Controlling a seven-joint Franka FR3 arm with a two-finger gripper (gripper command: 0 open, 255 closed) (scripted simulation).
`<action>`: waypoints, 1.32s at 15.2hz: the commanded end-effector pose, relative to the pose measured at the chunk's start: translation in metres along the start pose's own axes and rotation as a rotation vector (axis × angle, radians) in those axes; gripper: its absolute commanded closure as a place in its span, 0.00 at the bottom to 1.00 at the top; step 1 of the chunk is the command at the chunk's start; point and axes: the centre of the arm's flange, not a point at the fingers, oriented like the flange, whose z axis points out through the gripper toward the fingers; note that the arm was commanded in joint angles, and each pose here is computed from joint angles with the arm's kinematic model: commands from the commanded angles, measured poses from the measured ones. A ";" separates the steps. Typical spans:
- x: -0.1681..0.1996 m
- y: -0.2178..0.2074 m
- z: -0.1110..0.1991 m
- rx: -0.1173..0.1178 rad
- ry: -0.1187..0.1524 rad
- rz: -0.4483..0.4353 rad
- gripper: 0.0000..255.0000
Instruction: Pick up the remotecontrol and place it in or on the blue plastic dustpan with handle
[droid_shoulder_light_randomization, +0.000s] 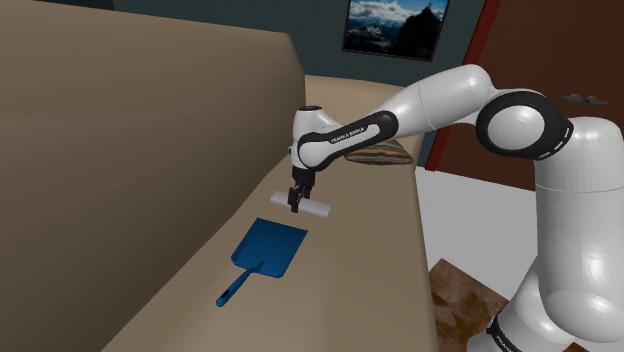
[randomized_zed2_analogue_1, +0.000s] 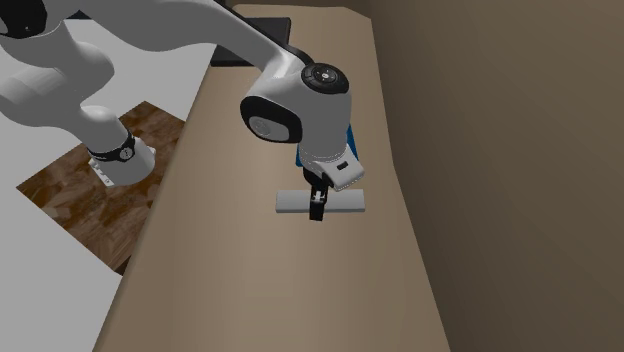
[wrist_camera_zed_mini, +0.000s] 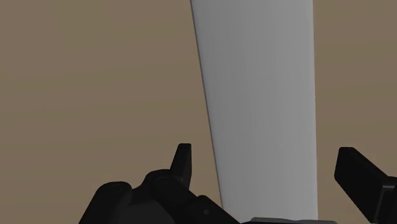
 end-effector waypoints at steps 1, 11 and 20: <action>0.000 0.000 0.000 0.000 0.000 0.000 0.00; 0.000 0.000 0.000 0.000 0.000 0.000 1.00; 0.000 0.001 -0.047 0.000 0.000 0.000 1.00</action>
